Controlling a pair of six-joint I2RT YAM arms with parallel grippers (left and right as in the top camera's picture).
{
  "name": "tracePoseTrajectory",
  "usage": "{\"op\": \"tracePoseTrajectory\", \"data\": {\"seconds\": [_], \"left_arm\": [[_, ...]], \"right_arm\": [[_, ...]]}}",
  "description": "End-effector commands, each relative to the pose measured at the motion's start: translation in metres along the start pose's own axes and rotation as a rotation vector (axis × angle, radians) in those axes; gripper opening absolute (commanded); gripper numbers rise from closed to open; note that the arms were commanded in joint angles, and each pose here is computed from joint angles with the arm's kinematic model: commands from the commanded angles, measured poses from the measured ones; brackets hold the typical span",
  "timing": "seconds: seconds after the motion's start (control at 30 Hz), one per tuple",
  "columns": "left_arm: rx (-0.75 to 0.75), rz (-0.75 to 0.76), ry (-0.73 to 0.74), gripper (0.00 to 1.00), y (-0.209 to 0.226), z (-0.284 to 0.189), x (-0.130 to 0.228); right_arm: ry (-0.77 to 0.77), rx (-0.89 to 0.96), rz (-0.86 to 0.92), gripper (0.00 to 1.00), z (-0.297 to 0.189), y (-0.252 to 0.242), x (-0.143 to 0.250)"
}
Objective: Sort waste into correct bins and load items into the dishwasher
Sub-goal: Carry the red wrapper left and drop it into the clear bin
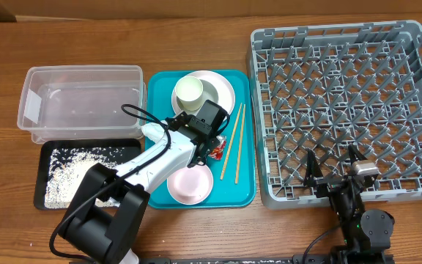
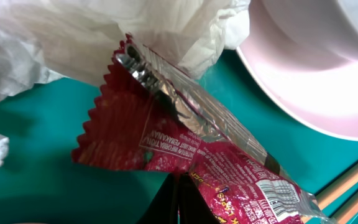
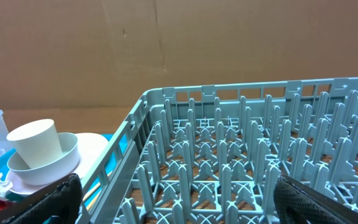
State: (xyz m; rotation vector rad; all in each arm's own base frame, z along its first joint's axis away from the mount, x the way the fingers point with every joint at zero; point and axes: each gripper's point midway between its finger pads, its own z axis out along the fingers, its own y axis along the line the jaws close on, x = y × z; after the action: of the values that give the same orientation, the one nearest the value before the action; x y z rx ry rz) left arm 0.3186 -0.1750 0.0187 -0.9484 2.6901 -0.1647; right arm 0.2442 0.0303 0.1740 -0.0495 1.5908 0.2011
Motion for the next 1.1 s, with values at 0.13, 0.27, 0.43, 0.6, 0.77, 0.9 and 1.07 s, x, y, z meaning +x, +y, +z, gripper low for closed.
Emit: {"op": "tracePoseTrajectory", "data": {"seconds": [0.13, 0.27, 0.43, 0.6, 0.77, 0.9, 1.07], "left_arm": [[0.039, 0.003, 0.004, 0.04, -0.012, -0.025, -0.005], [0.082, -0.003, -0.012, 0.04, -0.017, -0.053, -0.011], [0.177, 0.015, -0.068, 0.04, -0.024, -0.090, -0.023], [0.225, 0.038, -0.204, 0.04, -0.017, -0.125, -0.059], [0.206, 0.032, -0.287, 0.04, 0.010, -0.141, -0.105], [0.121, -0.092, -0.313, 0.04, 0.053, -0.136, -0.144], [0.026, -0.249, -0.339, 0.04, 0.107, -0.131, -0.181]], "right_arm": [[-0.003, 0.000, 0.001, 1.00, 0.000, -0.001, 0.002], [-0.003, 0.000, 0.000, 1.00, 0.000, 0.000, 0.002], [-0.003, 0.000, 0.000, 1.00, 0.000, 0.000, 0.002], [-0.003, 0.000, 0.001, 1.00, 0.000, -0.001, 0.002], [-0.003, 0.000, 0.001, 1.00, 0.000, 0.000, 0.002], [-0.003, 0.000, 0.001, 1.00, 0.000, 0.000, 0.002], [-0.003, 0.000, 0.001, 1.00, 0.000, 0.000, 0.002]]}}
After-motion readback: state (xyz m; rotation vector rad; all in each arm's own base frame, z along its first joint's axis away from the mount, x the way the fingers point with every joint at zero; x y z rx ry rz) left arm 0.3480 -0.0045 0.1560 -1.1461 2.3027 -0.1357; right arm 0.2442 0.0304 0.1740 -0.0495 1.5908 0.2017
